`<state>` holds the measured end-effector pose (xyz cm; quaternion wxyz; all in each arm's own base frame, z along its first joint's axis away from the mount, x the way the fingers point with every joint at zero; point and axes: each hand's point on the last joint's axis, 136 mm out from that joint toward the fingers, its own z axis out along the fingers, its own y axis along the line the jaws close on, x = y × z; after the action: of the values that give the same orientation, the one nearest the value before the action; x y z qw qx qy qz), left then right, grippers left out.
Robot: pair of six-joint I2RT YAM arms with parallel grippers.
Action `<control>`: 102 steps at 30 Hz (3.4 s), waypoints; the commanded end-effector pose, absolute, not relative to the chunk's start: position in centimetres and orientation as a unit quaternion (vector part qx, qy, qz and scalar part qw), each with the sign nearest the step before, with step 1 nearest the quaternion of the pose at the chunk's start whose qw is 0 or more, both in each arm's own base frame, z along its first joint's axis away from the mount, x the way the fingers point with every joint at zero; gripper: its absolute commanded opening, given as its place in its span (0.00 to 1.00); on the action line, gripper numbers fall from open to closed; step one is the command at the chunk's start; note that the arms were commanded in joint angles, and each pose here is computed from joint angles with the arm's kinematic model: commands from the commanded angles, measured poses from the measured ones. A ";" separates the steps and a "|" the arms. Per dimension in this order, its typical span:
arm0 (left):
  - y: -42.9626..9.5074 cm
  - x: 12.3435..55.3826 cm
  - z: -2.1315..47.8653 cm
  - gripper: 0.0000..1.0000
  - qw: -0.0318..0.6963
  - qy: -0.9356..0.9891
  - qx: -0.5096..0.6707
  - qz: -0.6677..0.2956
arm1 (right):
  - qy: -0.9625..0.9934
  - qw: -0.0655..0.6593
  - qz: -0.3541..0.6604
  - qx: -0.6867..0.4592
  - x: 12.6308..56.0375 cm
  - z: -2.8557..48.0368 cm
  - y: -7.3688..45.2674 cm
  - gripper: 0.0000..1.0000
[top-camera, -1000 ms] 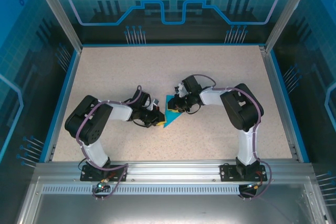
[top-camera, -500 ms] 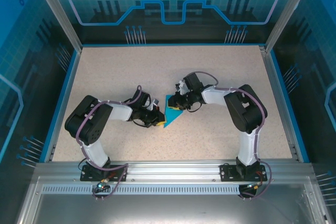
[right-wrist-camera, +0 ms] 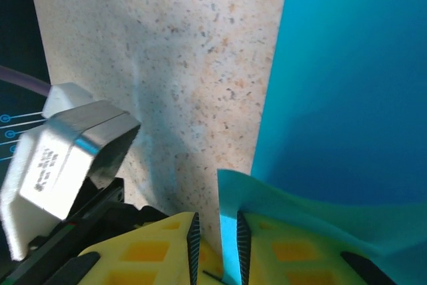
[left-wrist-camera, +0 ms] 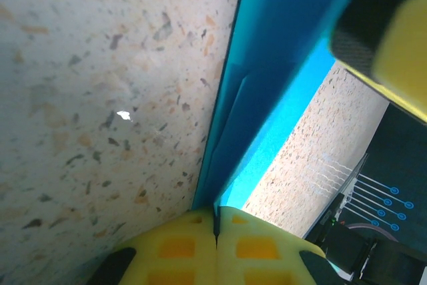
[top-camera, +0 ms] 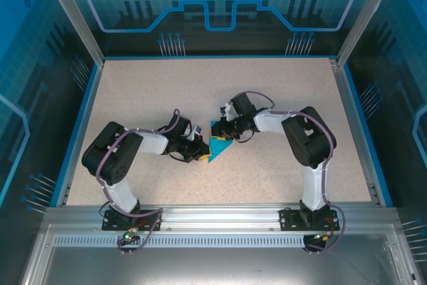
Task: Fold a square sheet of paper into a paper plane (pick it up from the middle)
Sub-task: Fourth fold the wing at the center of the table.
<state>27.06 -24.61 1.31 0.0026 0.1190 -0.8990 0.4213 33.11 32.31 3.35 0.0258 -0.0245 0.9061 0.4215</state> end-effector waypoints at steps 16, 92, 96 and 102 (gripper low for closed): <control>-23.3 26.2 0.5 0.11 -0.006 -0.915 0.125 0.383 | 0.927 -0.029 0.373 -0.027 31.7 -1.5 31.4 0.23; -25.0 22.7 -0.6 0.15 0.080 -0.912 0.082 0.393 | 0.948 -0.053 0.312 -0.021 29.8 -4.8 28.7 0.22; -24.4 21.8 -1.2 0.15 0.095 -0.917 0.085 0.378 | 0.949 -0.053 0.309 -0.022 29.8 -4.9 28.7 0.23; -23.2 20.4 -1.9 0.14 0.114 -0.928 0.086 0.346 | 0.950 -0.053 0.307 -0.020 29.8 -4.9 28.5 0.23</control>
<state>25.69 -25.99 1.38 0.0112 0.0498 -0.9078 0.4162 33.04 32.29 1.60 0.0147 -0.0586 0.9122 0.4052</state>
